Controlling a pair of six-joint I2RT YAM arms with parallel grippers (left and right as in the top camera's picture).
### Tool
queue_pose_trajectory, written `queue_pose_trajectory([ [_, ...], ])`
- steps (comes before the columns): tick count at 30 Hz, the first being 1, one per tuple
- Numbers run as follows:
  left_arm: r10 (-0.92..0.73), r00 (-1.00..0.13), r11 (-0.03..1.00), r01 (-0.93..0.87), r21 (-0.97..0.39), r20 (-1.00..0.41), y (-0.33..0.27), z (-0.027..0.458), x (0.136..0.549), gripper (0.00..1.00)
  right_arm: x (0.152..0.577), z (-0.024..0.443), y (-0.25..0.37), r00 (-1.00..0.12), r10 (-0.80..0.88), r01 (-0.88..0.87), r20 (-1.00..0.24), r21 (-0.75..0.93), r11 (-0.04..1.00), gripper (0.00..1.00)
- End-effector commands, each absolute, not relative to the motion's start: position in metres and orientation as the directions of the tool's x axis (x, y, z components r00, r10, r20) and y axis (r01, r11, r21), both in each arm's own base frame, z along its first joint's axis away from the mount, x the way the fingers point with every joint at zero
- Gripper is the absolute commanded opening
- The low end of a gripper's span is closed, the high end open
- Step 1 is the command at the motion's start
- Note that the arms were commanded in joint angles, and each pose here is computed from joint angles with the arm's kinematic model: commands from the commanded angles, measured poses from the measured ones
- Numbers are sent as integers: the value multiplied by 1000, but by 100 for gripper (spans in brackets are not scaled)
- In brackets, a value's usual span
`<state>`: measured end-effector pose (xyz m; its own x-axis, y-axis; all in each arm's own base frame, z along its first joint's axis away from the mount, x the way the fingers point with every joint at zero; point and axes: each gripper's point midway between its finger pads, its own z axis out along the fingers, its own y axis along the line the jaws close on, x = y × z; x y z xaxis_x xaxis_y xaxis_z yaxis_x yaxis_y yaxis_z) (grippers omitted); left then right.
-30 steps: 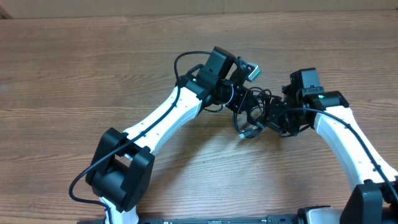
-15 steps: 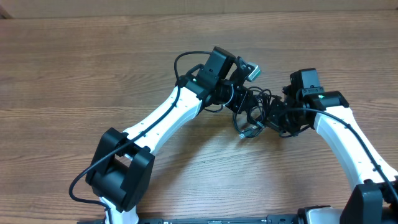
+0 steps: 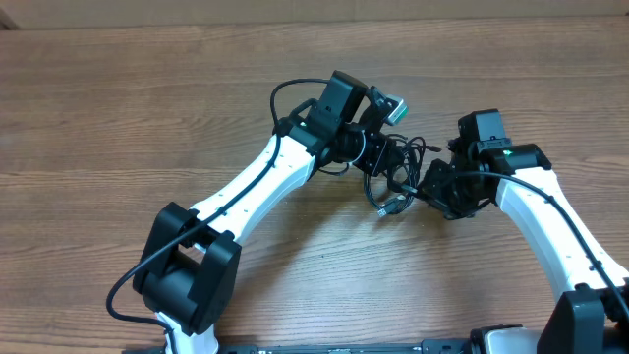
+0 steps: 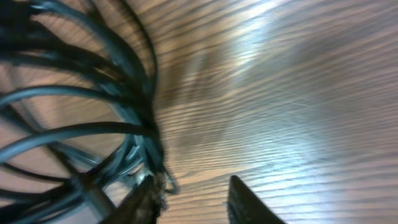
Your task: Untangle cables
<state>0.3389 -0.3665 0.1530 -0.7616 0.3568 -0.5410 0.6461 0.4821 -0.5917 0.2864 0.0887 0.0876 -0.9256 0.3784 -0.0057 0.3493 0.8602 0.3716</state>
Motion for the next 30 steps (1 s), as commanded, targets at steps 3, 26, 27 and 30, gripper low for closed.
queue_pose_trajectory([
  [3,333,-725,436,686,-583,-603,-369,190,339,4,290,102,114,-965,261,214,-25,498,840,36],
  [26,299,-678,385,730,-565,-672,-366,234,331,4,307,102,108,-956,272,190,-106,480,856,15],
  [27,300,-679,386,729,-566,-670,-366,233,330,4,307,102,108,-957,271,190,-106,480,856,12],
  [30,303,-683,389,725,-568,-665,-365,232,330,4,307,102,108,-956,272,189,-107,480,856,4],
])
